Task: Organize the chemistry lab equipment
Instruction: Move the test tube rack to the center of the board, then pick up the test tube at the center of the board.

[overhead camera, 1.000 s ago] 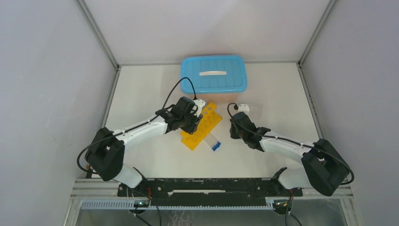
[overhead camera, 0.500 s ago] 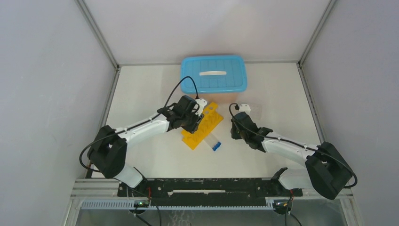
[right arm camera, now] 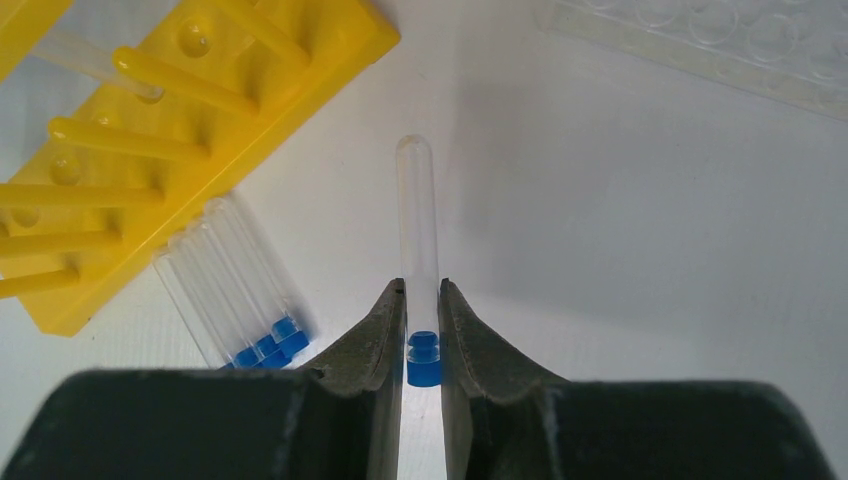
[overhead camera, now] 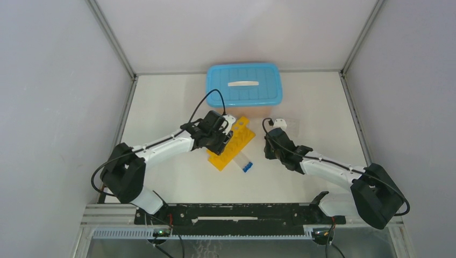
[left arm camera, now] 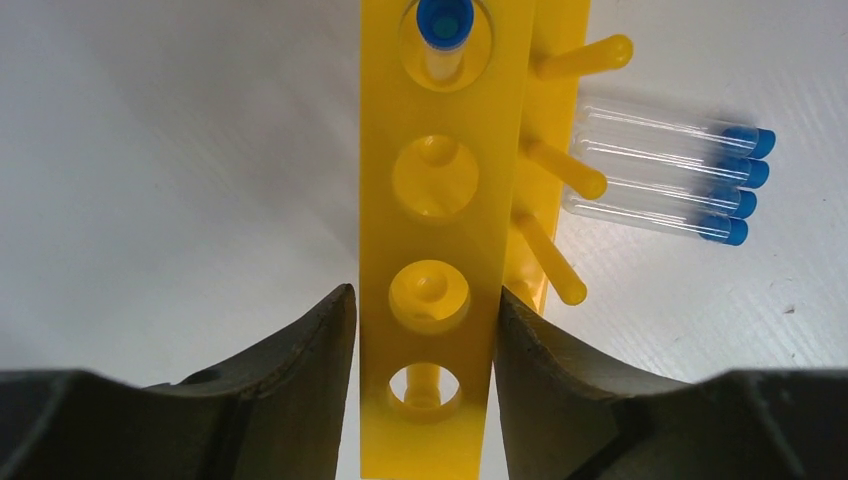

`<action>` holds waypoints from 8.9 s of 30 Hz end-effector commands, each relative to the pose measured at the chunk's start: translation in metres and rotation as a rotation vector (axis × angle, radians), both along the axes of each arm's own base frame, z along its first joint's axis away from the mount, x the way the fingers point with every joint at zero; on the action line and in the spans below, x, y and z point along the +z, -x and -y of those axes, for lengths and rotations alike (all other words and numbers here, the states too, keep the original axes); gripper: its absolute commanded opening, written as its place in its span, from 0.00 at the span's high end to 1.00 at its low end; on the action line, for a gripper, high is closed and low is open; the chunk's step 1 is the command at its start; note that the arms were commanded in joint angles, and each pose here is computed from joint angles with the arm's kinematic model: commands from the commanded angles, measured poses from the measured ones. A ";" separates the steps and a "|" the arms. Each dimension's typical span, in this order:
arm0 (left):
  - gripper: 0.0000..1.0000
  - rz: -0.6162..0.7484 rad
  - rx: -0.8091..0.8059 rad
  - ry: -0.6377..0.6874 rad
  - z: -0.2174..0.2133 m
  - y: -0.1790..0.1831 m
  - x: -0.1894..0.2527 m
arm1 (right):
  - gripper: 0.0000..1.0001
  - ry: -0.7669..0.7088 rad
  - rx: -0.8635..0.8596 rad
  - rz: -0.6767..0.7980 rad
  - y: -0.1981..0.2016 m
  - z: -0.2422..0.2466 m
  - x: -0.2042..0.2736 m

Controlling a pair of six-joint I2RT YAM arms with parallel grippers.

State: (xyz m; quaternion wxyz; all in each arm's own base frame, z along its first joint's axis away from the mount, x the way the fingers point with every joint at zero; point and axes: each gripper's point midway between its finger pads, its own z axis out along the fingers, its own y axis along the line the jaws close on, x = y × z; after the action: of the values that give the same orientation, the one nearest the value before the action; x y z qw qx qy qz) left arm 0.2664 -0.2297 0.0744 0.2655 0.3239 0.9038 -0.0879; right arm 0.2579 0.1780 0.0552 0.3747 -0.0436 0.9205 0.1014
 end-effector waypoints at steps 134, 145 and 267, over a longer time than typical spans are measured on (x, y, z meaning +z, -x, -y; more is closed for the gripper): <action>0.39 0.090 0.242 1.309 0.050 0.047 0.235 | 0.85 -1.194 0.117 0.182 -0.007 -0.126 0.242; 0.33 0.139 0.311 1.261 0.038 0.029 0.227 | 0.85 -1.107 0.176 0.067 0.005 -0.135 0.225; 0.86 -0.087 0.308 1.191 0.010 0.019 0.185 | 0.72 -0.974 0.459 -0.113 0.035 -0.158 0.210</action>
State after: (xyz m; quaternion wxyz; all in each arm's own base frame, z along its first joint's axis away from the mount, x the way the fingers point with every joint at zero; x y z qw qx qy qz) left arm 0.2463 -0.2447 0.2553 0.3580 -0.0066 0.7539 -0.5509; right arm 0.2180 0.3333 0.2334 0.2382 -0.0440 0.7800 0.5770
